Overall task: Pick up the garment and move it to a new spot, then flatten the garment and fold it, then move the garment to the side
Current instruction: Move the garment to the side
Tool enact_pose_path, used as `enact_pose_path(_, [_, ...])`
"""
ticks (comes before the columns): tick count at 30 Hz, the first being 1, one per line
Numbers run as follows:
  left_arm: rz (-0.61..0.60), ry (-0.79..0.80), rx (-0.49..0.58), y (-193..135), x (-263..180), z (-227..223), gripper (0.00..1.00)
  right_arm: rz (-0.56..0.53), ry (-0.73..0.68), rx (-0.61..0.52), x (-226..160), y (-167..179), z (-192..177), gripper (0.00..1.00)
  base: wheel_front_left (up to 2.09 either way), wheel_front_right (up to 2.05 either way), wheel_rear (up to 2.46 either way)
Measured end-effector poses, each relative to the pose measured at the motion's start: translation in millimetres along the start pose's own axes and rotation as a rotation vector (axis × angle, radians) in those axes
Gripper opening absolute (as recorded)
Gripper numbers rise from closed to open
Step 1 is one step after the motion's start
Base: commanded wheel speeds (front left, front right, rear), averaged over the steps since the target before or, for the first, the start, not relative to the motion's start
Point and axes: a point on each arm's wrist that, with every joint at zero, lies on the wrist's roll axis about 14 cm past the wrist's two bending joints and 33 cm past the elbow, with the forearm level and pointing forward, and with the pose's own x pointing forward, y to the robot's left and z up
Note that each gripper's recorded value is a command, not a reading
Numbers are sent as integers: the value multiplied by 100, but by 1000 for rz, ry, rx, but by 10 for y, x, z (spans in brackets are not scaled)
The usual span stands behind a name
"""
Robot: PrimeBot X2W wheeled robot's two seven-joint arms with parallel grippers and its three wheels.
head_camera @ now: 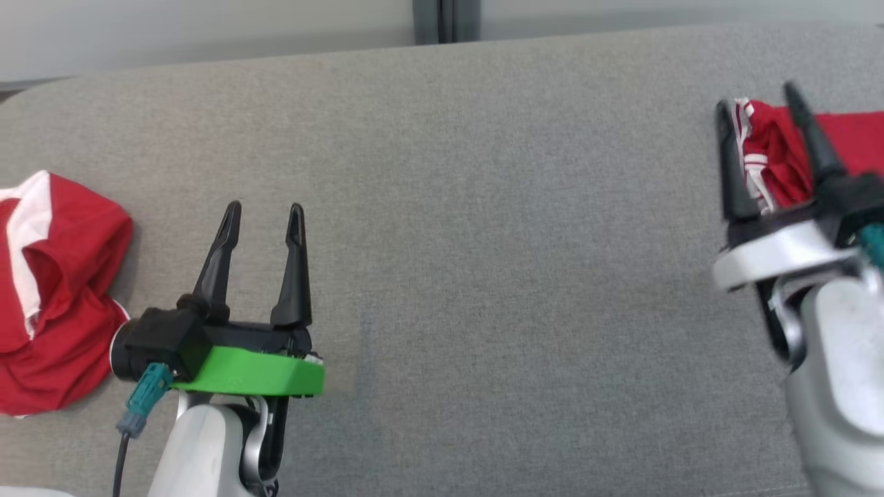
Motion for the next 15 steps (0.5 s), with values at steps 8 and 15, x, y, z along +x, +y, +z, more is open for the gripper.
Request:
enact_pose_path(8, [59,17,-4,87,-390,51,100,-16,-18,157,-458,437,134,100,0,0,0])
enact_pose_path(15, [82,25,-8,78,-644,66,100,-50,10,209,-817,449,115,100,0,0,0])
